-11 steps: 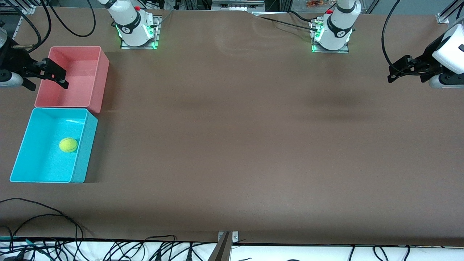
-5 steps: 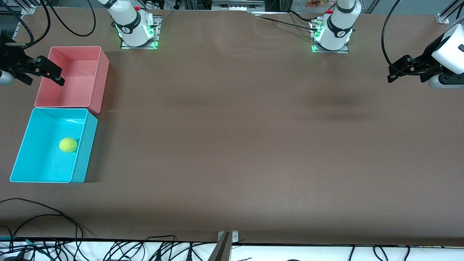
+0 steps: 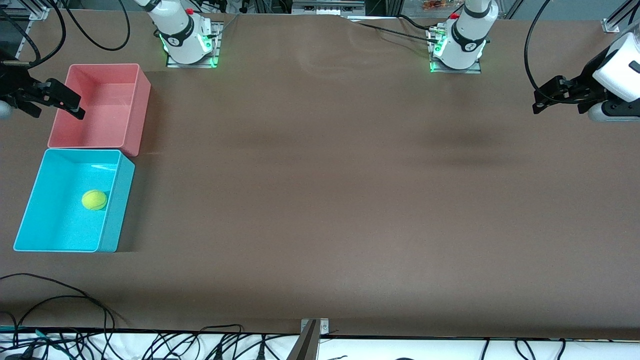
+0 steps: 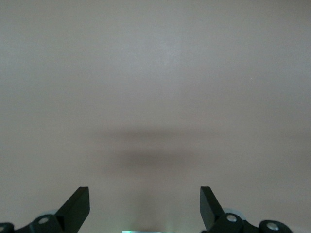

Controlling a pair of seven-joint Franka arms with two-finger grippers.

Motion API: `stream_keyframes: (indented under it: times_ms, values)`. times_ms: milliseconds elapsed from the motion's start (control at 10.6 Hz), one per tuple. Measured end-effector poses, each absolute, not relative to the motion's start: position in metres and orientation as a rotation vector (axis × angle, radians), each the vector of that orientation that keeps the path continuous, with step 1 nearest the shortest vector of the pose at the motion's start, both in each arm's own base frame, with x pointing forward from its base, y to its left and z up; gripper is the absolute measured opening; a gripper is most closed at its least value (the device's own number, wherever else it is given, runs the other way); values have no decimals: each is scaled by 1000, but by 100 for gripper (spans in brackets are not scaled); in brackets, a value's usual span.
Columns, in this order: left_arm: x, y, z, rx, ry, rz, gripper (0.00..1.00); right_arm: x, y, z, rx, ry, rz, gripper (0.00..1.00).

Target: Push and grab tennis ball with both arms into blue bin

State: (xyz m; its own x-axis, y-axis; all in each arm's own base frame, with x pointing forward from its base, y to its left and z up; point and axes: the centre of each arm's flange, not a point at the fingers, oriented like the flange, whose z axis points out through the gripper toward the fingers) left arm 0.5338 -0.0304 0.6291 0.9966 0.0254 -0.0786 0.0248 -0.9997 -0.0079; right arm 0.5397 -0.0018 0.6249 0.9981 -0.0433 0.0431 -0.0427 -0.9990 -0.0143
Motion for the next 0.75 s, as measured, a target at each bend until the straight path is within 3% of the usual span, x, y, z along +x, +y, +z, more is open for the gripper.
stream_keyframes:
  times_ms: [754]
  values:
    - [534, -30, 629, -3132, -39, 123, 100, 540, -4, 624, -3163, 49, -65, 100]
